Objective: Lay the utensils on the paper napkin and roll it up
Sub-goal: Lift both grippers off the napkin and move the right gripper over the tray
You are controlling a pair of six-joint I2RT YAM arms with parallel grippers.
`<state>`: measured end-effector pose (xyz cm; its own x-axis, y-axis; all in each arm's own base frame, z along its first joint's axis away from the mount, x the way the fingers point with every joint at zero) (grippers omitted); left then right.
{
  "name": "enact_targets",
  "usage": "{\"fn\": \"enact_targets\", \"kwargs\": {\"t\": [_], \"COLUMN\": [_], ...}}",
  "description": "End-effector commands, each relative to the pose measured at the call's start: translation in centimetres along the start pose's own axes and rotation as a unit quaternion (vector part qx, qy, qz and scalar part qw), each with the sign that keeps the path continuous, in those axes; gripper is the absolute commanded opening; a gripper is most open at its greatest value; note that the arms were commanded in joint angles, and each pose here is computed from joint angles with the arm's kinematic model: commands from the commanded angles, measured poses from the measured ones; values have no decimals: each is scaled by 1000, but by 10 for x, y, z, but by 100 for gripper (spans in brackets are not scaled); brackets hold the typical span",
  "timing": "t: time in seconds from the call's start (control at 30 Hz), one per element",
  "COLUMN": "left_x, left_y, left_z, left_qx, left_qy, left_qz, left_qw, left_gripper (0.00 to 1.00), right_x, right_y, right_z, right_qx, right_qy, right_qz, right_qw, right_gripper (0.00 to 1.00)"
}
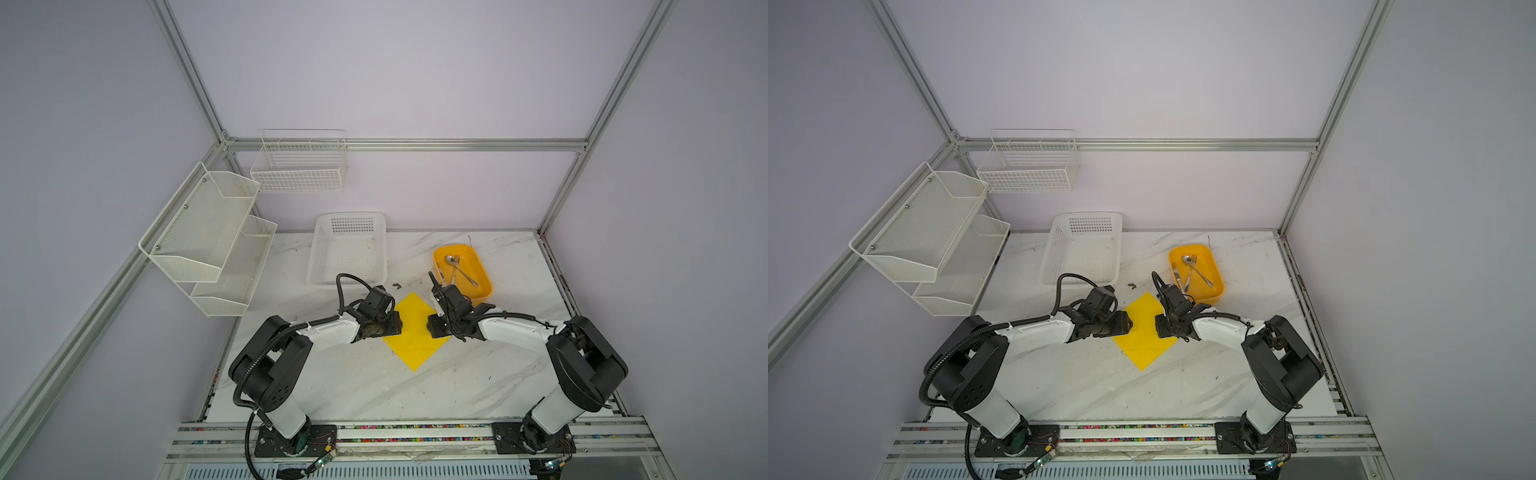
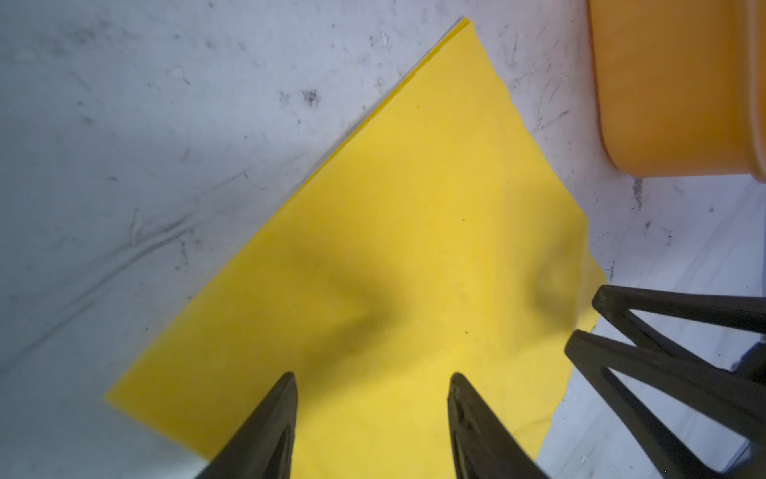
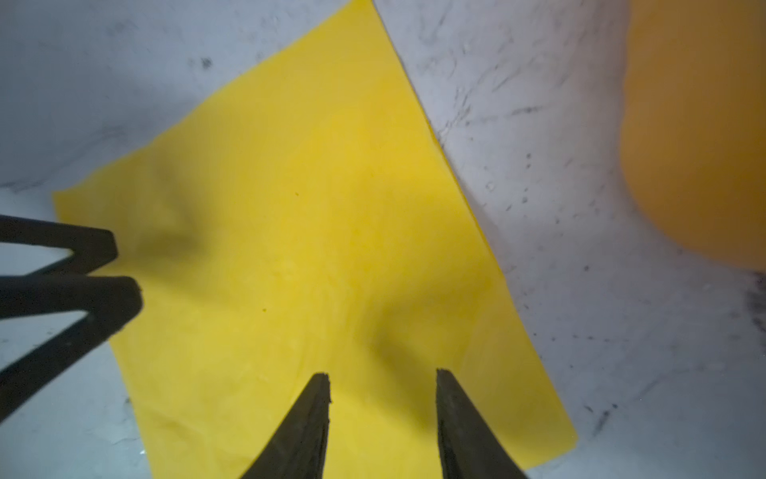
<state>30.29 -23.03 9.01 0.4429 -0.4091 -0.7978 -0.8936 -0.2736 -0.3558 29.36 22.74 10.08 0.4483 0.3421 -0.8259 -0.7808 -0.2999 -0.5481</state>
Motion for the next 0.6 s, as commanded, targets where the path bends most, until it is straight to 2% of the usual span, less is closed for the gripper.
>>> {"fn": "enact_targets", "kwargs": {"t": [0.0,0.13,0.3,0.43,0.57], "left_x": [-38,-63,-85,-86,-82], "left_y": [-32,-51,-90,-124,-148], "left_z": [-30,-34,-35,-32,-38], "left_qx": [29,65,123,133,153], "left_qy": [47,24,-51,-94,-106], "left_qz": [-80,-130,-180,-165,-164], "left_qw": [995,989,975,973,969], "left_gripper": [60,67,82,86,87], "right_x": [-41,-49,-31,-19,-12], "right_y": [-58,-89,-98,-91,-78], "right_z": [-14,-63,-99,-115,-125], "right_qx": [10,63,93,79,71], "right_qy": [38,84,89,104,121], "right_qz": [-92,-110,-84,-58,-33], "right_qw": [995,988,988,990,990], "right_gripper": [50,52,53,55,56]}}
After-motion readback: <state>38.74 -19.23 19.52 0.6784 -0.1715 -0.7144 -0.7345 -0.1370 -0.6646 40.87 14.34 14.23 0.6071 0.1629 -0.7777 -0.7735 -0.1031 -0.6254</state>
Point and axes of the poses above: each gripper's point midway between its finger pads, its own x axis out along the fingers, its own z axis along the line the jaws close on, y = z × x, the point moved 4 cm from there along -x, back along the fingers, and after that the axes turned 9 degrees about -x, right-handed, at the moved point
